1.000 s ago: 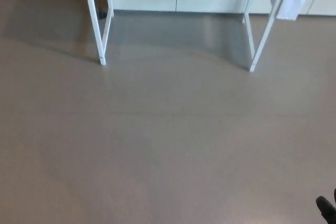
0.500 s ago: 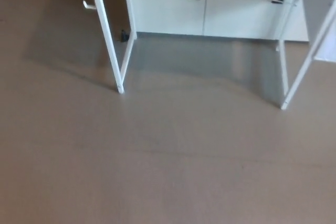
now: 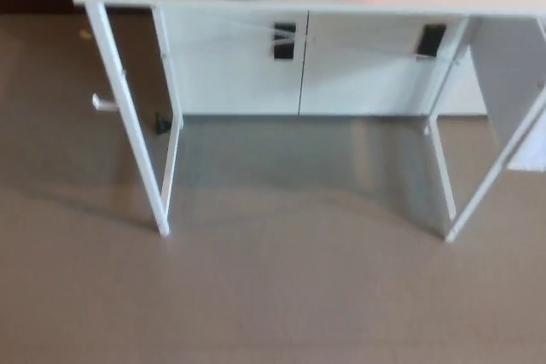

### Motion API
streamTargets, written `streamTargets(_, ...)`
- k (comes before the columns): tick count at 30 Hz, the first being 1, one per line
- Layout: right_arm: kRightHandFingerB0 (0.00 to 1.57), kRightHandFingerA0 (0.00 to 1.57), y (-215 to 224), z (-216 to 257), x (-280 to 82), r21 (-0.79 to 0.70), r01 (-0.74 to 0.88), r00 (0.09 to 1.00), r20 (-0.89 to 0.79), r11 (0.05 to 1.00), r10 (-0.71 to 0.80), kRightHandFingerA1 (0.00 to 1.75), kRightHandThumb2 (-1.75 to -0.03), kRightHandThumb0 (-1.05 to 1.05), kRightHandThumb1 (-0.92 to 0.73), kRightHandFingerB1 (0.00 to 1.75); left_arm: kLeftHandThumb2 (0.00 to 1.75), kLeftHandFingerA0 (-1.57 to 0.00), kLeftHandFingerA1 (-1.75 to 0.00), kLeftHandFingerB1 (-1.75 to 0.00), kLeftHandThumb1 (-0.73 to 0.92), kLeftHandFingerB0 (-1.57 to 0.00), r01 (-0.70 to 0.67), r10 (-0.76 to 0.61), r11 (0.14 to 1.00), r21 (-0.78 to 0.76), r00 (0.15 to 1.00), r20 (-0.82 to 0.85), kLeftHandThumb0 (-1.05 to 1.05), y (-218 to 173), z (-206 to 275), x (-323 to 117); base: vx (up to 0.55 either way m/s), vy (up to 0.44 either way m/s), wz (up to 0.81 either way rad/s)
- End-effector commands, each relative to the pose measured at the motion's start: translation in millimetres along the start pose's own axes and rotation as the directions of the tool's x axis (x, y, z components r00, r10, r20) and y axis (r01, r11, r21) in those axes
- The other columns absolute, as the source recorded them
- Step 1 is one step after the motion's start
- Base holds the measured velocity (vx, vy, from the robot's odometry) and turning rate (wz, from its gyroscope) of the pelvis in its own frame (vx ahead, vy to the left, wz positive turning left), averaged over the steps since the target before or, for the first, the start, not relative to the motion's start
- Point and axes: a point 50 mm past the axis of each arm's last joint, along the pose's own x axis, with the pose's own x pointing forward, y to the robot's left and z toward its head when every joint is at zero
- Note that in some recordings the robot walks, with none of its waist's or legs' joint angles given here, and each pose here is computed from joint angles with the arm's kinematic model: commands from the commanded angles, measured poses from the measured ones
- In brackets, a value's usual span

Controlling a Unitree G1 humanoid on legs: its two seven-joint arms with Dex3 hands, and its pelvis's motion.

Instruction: The robot walk towards a table in front and uses its left hand to pick up the pot from the base and pour water to the cup on the right hand side

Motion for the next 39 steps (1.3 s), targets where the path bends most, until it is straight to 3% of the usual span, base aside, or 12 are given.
streamTargets(1,0.09,0.22,-18,2,-6,-0.044,0.046,0.999,0.006,0.998,-0.046,0.41,-0.63,-0.21,-0.68,0.22,0.58,-0.24,-0.35,-0.31,0.60,-0.26,-0.009,0.011,0.997,0.075,1.000,-0.015,0.03,10,-11,-9,0.41,0.019,0.12)
streamTargets(13,0.07,0.22,-30,-5,-7,-0.071,0.057,0.998,-0.009,0.996,-0.057,0.43,-0.65,-0.22,-0.72,0.18,0.58,-0.27,-0.35,-0.31,0.62,-0.26,-0.029,0.033,0.996,0.090,0.999,-0.033,0.01,12,-14,-9,0.38,-0.147,0.26)
streamTargets(15,0.00,0.24,-31,-6,-8,-0.063,0.055,0.998,-0.009,0.996,-0.056,0.43,-0.61,-0.23,-0.74,0.25,0.89,-0.17,-0.51,-0.50,0.44,-0.19,-0.046,0.049,0.995,0.084,0.998,-0.036,0.01,13,-14,-9,0.16,-0.055,-0.07)
streamTargets(21,0.00,0.23,-30,-5,-8,-0.066,0.047,0.999,0.000,0.997,-0.047,0.40,-0.61,-0.25,-0.72,0.24,0.58,-0.25,-0.35,-0.31,0.60,-0.26,-0.058,0.060,0.997,0.056,0.998,-0.033,0.00,12,-13,-7,0.08,0.053,-0.19)
streamTargets(23,0.02,0.25,-31,-4,-5,-0.077,0.055,0.998,-0.002,0.995,-0.056,0.39,-0.60,-0.24,-0.72,0.24,0.87,-0.18,-0.51,-0.50,0.41,-0.20,-0.072,0.074,0.996,0.052,0.997,-0.033,0.01,12,-13,-7,0.15,0.241,0.21)
streamTargets(28,0.07,0.23,-26,-2,-6,-0.088,0.049,0.999,0.007,0.995,-0.048,0.43,-0.65,-0.20,-0.75,0.19,0.89,-0.17,-0.51,-0.50,0.43,-0.19,-0.058,0.059,0.997,0.052,0.998,-0.023,0.02,13,-13,-8,0.00,0.144,0.06)
streamTargets(29,0.07,0.23,-26,-2,-6,-0.078,0.049,0.999,0.006,0.996,-0.049,0.43,-0.65,-0.20,-0.75,0.19,0.89,-0.17,-0.51,-0.50,0.43,-0.19,-0.060,0.061,0.997,0.056,0.998,-0.021,0.02,14,-14,-9,0.02,-0.010,0.07)
streamTargets(30,0.07,0.23,-26,-2,-6,-0.082,0.047,0.999,0.004,0.995,-0.047,0.41,-0.65,-0.21,-0.74,0.19,0.59,-0.25,-0.35,-0.31,0.62,-0.26,-0.047,0.048,0.998,0.048,0.999,-0.025,0.02,14,-14,-9,0.00,0.000,0.00)
streamTargets(32,0.07,0.24,-26,-2,-5,-0.087,0.048,0.999,-0.003,0.995,-0.048,0.41,-0.64,-0.24,-0.71,0.19,0.88,-0.16,-0.51,-0.50,0.43,-0.18,-0.051,0.052,0.997,0.050,0.998,-0.027,0.01,14,-14,-10,0.01,-0.036,0.09)
streamTargets(34,0.09,0.26,-27,-1,-4,-0.070,0.057,0.998,-0.003,0.996,-0.057,0.47,-0.65,-0.23,-0.71,0.20,0.58,-0.27,-0.36,-0.30,0.61,-0.26,-0.044,0.046,0.997,0.058,0.999,-0.030,0.00,14,-14,-10,0.07,-0.044,0.13)
streamTargets(35,0.06,0.29,-27,-1,-3,-0.066,0.057,0.998,-0.001,0.996,-0.057,0.47,-0.61,-0.23,-0.74,0.27,0.88,-0.15,-0.51,-0.50,0.42,-0.18,-0.049,0.050,0.997,0.054,0.998,-0.030,0.01,14,-14,-10,0.08,-0.049,0.11)
streamTargets(39,0.08,0.25,-24,0,-4,-0.080,0.048,0.999,0.003,0.996,-0.048,0.41,-0.64,-0.25,-0.69,0.20,0.88,-0.18,-0.52,-0.50,0.42,-0.19,-0.050,0.051,0.998,0.036,0.998,-0.022,0.01,14,-15,-10,0.10,-0.050,0.04)
